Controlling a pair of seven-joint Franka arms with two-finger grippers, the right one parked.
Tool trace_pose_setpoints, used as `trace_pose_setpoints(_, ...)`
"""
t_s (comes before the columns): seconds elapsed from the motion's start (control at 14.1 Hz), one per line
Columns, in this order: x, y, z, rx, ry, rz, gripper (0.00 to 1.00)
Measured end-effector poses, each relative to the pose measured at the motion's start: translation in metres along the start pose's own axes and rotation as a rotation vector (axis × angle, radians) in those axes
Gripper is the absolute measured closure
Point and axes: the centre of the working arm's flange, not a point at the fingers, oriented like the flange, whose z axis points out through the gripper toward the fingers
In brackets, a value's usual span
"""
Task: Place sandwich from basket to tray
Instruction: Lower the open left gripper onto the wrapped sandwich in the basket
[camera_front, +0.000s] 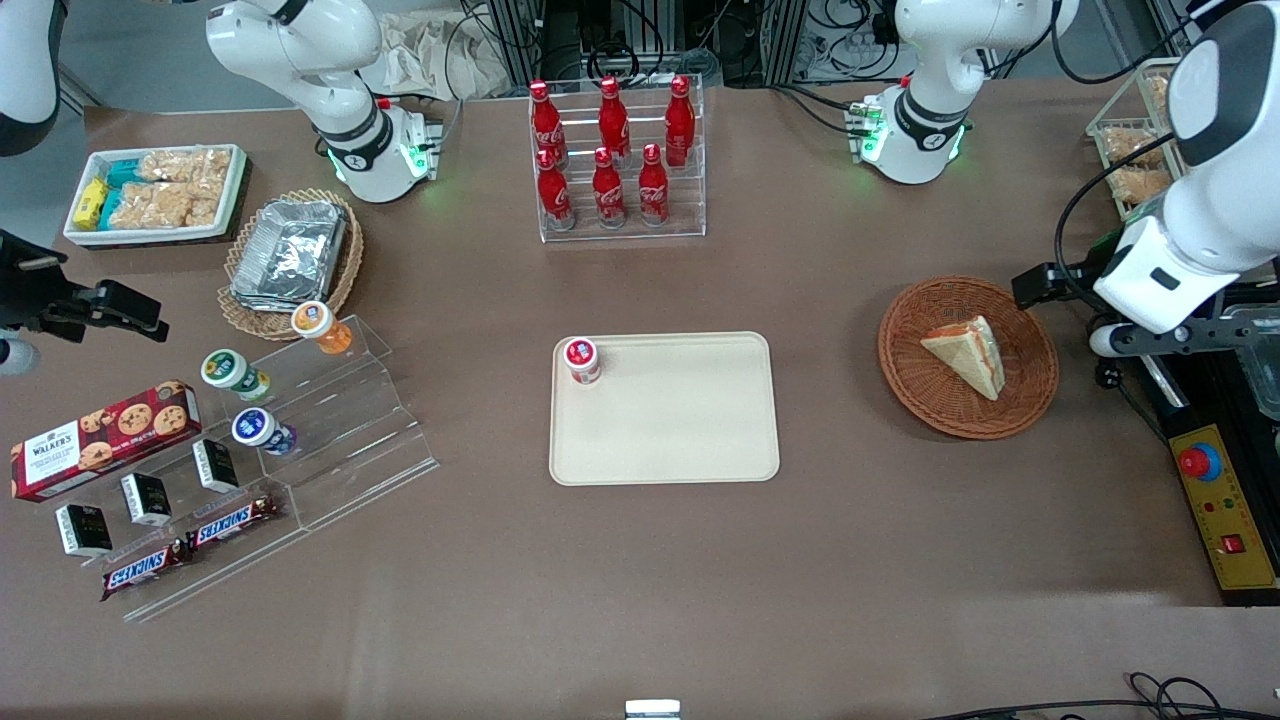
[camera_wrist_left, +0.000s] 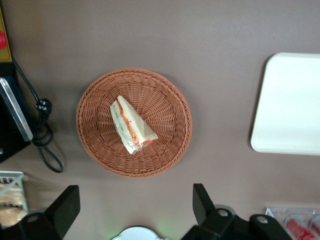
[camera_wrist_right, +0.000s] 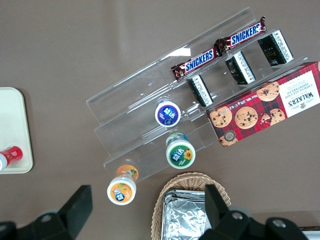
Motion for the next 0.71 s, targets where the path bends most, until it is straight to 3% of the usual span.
trace_pose_setpoints(0.5, -0.018, -0.003, 0.105, -0.015, 0.055, -0.428, 0.00)
trace_pose_setpoints(0.71, -0.026, -0.008, 0.136, 0.015, 0.041, -0.539, 0.00)
